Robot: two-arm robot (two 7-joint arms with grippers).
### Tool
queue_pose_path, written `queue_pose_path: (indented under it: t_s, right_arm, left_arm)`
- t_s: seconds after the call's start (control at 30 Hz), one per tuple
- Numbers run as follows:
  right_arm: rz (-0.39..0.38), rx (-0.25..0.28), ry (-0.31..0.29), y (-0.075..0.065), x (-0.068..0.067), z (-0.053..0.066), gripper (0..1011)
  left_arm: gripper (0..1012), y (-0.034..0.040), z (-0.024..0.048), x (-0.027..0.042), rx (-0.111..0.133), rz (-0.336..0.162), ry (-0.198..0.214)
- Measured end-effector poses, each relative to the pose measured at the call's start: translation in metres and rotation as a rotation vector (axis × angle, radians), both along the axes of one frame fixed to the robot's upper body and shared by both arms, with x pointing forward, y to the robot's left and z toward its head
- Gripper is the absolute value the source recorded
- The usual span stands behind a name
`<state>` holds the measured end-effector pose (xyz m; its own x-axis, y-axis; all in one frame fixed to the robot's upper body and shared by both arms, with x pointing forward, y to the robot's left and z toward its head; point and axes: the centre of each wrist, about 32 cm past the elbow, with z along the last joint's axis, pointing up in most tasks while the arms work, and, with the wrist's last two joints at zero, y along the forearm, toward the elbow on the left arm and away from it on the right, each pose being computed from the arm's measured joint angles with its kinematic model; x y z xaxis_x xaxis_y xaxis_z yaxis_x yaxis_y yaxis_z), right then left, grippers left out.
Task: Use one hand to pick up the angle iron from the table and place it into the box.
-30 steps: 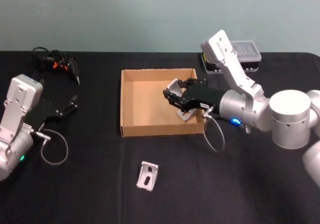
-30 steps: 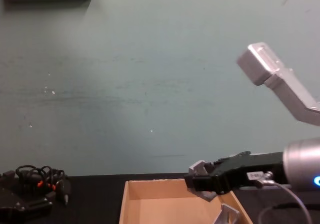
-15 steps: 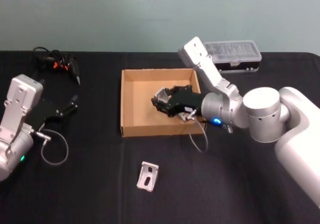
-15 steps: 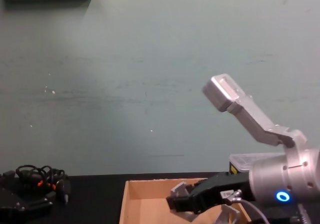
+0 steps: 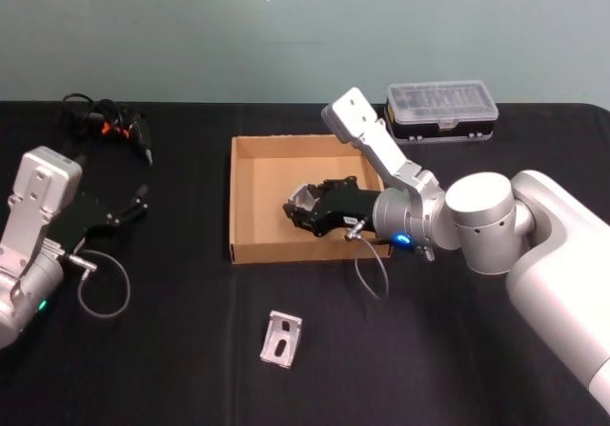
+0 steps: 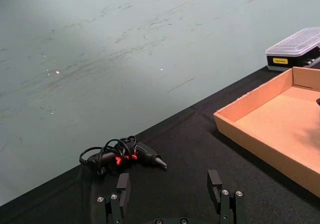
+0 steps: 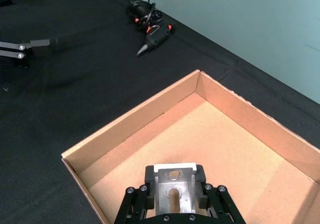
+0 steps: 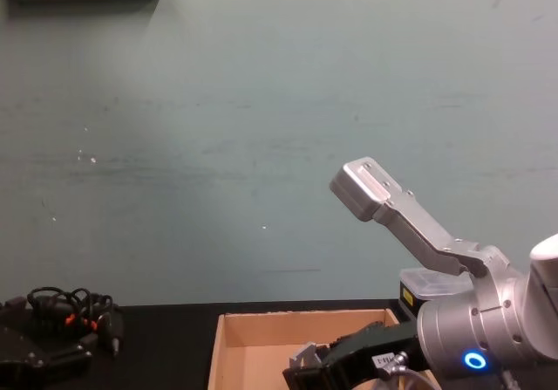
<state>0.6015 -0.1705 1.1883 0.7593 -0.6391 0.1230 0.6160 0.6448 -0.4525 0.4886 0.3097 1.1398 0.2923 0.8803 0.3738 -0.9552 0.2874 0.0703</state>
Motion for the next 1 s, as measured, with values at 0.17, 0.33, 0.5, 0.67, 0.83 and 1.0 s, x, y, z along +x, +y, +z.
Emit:
queue_pose_path:
  t_s: [0.17, 0.33, 0.5, 0.67, 0.83, 1.0]
  right_arm:
    - [0.002, -0.007, 0.005, 0.0, 0.0, -0.001, 507]
    - [-0.003, -0.007, 0.002, -0.001, 0.0, -0.001, 628]
    - [-0.012, 0.002, -0.014, -0.004, -0.003, 0.003, 797]
    - [-0.025, 0.015, -0.05, -0.01, -0.01, 0.011, 942]
    - [-0.025, 0.032, -0.091, -0.018, -0.024, 0.023, 1004]
    - [0.006, 0.037, -0.118, -0.024, -0.042, 0.035, 1004]
  left_arm:
    - [1011, 0.0, 0.0, 0.0, 0.0, 0.0, 0.0]
    - [1011, 0.0, 0.0, 0.0, 0.0, 0.0, 0.0]
    - [1011, 0.0, 0.0, 0.0, 0.0, 0.0, 0.0]
    - [1011, 0.0, 0.0, 0.0, 0.0, 0.0, 0.0]
    - [1011, 0.0, 0.0, 0.0, 0.0, 0.0, 0.0]
    - [1011, 0.0, 0.0, 0.0, 0.0, 0.0, 0.0]
